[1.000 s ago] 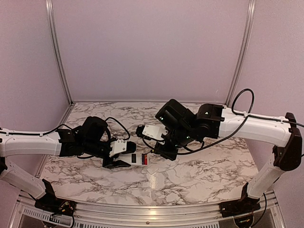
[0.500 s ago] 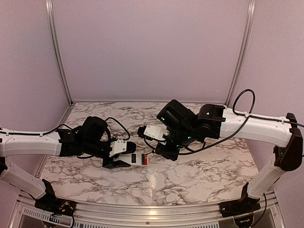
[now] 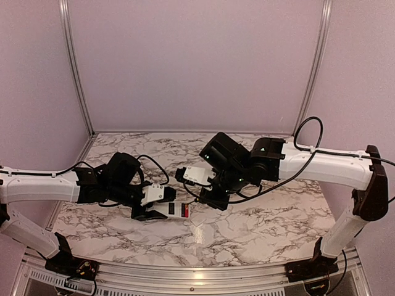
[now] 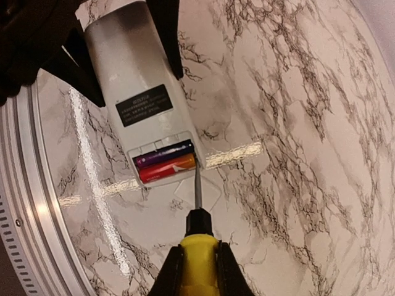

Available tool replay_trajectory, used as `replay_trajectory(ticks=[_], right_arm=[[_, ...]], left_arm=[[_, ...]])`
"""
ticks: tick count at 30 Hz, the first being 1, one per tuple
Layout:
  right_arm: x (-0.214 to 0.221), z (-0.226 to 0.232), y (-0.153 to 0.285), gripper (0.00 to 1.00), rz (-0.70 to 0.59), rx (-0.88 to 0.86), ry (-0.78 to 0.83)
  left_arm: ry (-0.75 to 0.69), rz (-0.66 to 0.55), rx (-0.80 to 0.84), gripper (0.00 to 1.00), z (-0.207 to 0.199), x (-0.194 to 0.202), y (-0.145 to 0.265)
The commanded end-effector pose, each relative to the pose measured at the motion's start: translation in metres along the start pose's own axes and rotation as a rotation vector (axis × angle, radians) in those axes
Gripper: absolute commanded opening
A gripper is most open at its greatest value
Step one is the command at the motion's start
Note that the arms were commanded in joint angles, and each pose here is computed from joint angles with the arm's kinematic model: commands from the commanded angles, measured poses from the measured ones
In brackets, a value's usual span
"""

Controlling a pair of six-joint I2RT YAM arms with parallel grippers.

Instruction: Unload the batteries from the remote control

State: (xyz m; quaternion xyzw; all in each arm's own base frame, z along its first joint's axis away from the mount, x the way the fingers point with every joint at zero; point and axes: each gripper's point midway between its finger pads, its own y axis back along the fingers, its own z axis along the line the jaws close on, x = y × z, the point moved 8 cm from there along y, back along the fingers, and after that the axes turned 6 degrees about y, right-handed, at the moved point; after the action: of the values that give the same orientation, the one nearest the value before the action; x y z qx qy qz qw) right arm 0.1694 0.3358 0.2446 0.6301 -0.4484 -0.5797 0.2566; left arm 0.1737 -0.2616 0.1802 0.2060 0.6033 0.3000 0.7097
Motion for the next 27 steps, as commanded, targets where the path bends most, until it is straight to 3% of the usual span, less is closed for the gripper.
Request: replay_trajectory(ticks=[1, 27], right_arm=[[-0.003, 0.001, -0.008, 0.00, -0.015, -0.063, 0.011], [0.000, 0.036, -0.024, 0.00, -0.196, -0.373, 0.122]], left_arm=[[-0.062, -0.118, -0.009, 0.00, 0.007, -0.027, 0.007], [-0.132, -0.109, -0.041, 0.00, 0.011, -0.032, 0.012]])
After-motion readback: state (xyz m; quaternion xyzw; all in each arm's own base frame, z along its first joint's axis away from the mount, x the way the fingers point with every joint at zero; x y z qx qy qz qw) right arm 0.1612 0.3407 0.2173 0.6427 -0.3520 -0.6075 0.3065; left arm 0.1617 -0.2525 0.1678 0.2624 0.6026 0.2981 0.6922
